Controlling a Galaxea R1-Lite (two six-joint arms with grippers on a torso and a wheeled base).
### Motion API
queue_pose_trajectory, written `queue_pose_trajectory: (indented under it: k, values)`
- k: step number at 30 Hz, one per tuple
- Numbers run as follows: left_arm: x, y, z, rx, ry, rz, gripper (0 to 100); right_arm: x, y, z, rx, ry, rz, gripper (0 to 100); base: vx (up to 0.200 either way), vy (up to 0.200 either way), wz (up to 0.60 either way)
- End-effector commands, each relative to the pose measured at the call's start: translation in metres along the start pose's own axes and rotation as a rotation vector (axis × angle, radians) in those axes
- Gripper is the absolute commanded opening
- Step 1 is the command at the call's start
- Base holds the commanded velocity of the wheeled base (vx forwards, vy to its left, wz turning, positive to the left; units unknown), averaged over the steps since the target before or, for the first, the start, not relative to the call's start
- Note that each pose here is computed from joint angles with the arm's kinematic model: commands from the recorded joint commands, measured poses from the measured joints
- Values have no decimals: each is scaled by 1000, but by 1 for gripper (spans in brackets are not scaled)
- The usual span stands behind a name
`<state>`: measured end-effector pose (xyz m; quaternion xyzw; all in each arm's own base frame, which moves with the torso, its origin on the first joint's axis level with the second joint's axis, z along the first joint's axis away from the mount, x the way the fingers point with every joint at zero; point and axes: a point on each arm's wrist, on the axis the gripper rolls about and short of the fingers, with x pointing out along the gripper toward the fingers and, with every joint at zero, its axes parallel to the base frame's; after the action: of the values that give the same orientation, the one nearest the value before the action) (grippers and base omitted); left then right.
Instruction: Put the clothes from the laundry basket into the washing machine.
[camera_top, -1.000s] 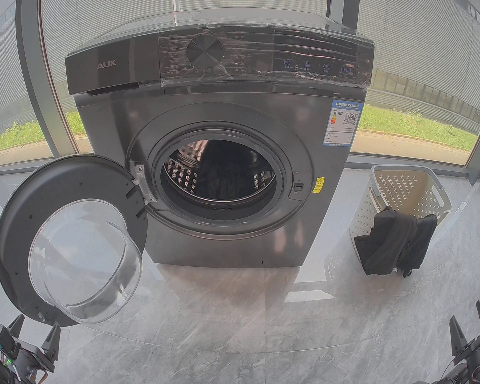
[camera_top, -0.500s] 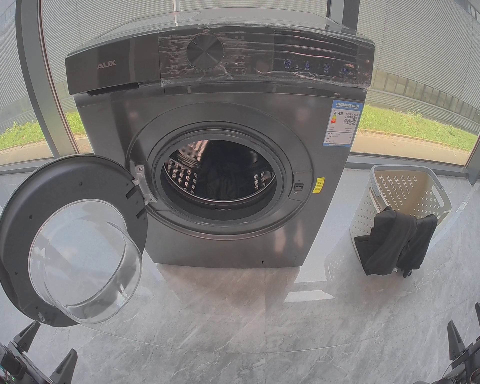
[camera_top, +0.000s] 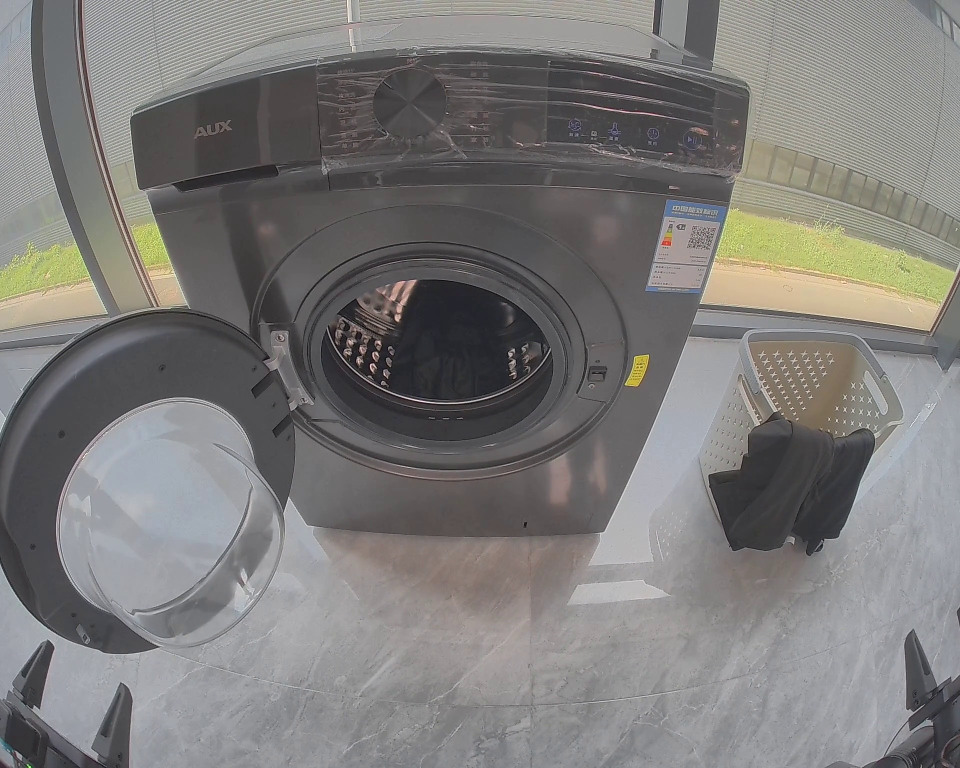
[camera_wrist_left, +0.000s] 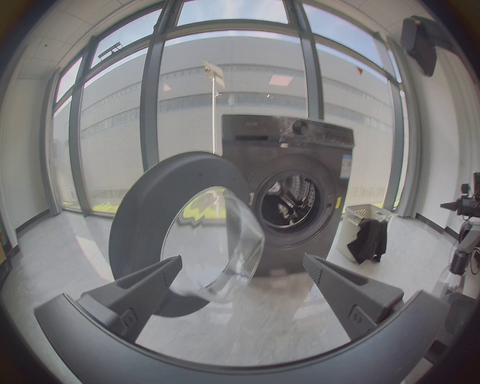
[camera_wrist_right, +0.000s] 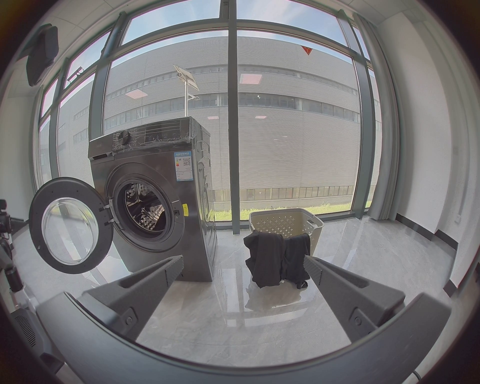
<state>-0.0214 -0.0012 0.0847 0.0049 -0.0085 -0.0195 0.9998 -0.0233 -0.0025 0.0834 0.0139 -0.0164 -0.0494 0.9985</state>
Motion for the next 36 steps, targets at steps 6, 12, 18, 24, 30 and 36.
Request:
queue_pose_trajectory:
  k: [6, 12, 18, 24, 30, 36]
  values:
    - [-2, 1, -8, 1, 12, 14, 100, 0, 2, -6, 4, 14, 87, 100, 0, 0, 0]
    - [-2, 1, -8, -4, 12, 19, 100, 0, 2, -6, -7, 18, 94, 100, 0, -33, 0]
    - [-2, 1, -8, -8, 11, 19, 100, 0, 2, -6, -10, 18, 94, 100, 0, -200, 0]
    - [-2, 1, -8, -8, 11, 19, 100, 0, 2, -6, -10, 18, 94, 100, 0, -200, 0]
    - [-2, 1, -8, -11, 11, 19, 100, 0, 2, -6, -10, 18, 94, 100, 0, -200, 0]
    - [-2, 1, -8, -10, 12, 21, 100, 0, 2, -6, -10, 18, 94, 100, 0, -200, 0]
